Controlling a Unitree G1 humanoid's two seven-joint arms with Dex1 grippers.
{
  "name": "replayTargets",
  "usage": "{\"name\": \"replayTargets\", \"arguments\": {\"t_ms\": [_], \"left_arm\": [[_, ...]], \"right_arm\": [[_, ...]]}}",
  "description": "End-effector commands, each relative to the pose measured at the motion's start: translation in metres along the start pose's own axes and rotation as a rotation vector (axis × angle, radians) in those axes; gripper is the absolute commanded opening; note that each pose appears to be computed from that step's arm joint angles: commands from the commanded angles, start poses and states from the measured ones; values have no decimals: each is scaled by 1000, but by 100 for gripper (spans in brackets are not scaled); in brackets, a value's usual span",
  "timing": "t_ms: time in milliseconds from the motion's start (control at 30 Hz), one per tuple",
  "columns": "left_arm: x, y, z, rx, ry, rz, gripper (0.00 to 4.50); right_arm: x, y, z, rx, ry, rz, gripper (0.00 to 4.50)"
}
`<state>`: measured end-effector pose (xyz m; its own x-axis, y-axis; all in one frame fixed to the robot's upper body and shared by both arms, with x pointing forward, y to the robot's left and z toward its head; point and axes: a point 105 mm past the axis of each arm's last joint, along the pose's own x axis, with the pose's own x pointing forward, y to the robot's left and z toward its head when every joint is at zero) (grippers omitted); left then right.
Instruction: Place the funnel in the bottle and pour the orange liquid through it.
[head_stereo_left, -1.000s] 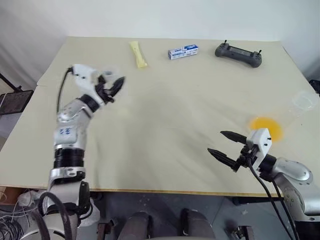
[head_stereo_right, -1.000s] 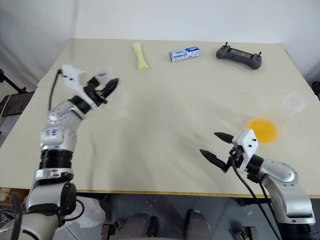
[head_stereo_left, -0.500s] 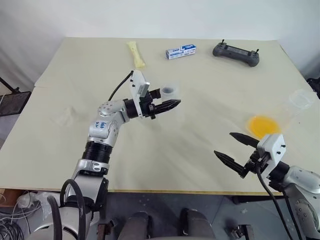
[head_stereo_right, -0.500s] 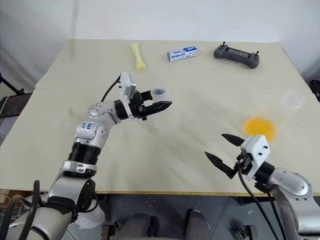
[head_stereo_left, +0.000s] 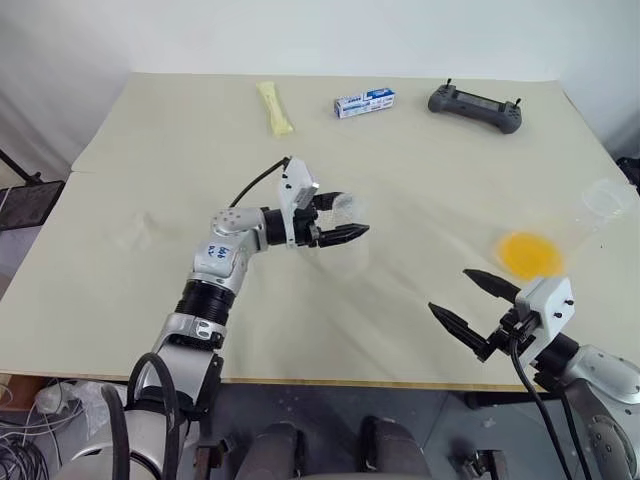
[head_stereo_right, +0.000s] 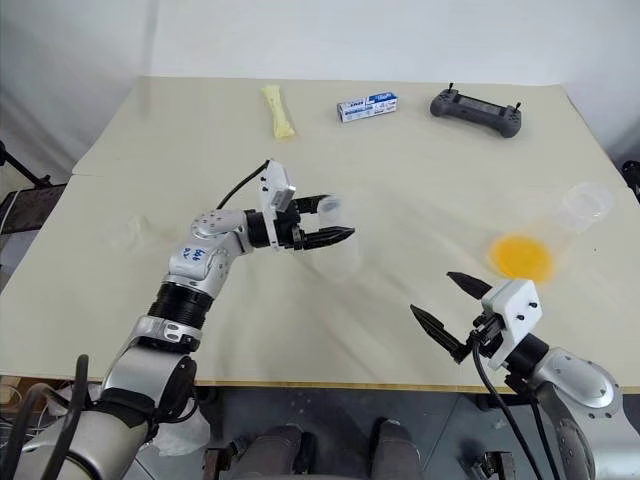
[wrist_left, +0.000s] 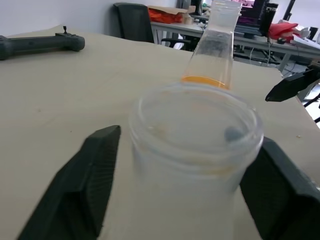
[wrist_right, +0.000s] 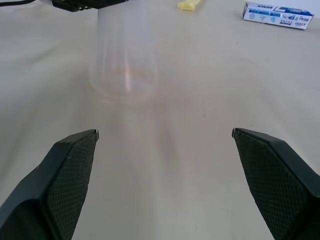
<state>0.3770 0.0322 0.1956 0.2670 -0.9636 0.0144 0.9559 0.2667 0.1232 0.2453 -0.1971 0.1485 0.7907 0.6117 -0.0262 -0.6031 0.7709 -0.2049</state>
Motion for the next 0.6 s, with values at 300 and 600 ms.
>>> {"name": "replayTargets", "arguments": {"t_ms": [300, 600], "left_arm": [[-18, -7, 21, -38, -49, -14, 447], [-61, -9, 19, -56, 19, 41, 447]], "right_arm": [[-2, -1, 13, -44, -34, 8, 450], [-2, -6, 13, -57, -13, 50, 450]]}}
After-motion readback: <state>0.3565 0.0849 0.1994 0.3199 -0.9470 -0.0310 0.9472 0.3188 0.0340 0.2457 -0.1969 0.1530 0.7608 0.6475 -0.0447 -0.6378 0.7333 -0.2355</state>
